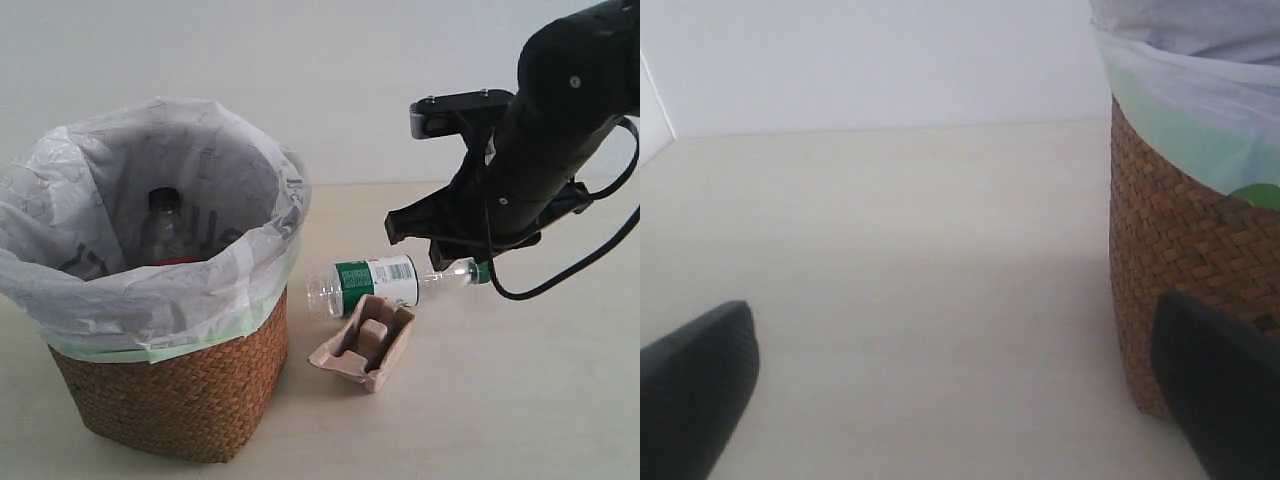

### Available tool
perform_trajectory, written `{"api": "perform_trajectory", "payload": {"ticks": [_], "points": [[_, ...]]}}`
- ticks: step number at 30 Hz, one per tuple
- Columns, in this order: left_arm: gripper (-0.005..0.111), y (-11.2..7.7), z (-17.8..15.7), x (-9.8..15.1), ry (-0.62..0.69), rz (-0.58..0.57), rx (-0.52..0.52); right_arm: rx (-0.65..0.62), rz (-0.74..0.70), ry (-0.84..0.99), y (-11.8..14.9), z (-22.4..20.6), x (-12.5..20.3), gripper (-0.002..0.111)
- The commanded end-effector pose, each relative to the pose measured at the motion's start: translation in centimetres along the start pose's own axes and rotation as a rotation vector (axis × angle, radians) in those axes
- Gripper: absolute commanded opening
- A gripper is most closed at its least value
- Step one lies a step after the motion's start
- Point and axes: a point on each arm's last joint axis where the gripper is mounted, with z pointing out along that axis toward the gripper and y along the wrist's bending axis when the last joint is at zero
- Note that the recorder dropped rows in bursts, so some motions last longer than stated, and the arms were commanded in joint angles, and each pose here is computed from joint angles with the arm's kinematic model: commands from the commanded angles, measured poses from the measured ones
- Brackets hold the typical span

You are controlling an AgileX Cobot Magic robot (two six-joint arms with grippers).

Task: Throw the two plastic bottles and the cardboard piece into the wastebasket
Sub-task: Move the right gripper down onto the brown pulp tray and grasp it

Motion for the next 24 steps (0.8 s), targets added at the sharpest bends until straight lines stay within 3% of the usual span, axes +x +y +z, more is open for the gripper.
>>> {"api": "perform_trajectory", "payload": {"ticks": [1, 24], "points": [[0.108, -0.03, -0.06, -0.2, -0.015, -0.009, 0.006, -0.027, 0.009, -0.02, 0.16, 0.07, -0.14, 0.038], [0.108, -0.03, -0.06, -0.2, -0.015, -0.009, 0.006, -0.065, 0.076, -0.067, 0.55, 0.65, -0.67, 0.038]]}}
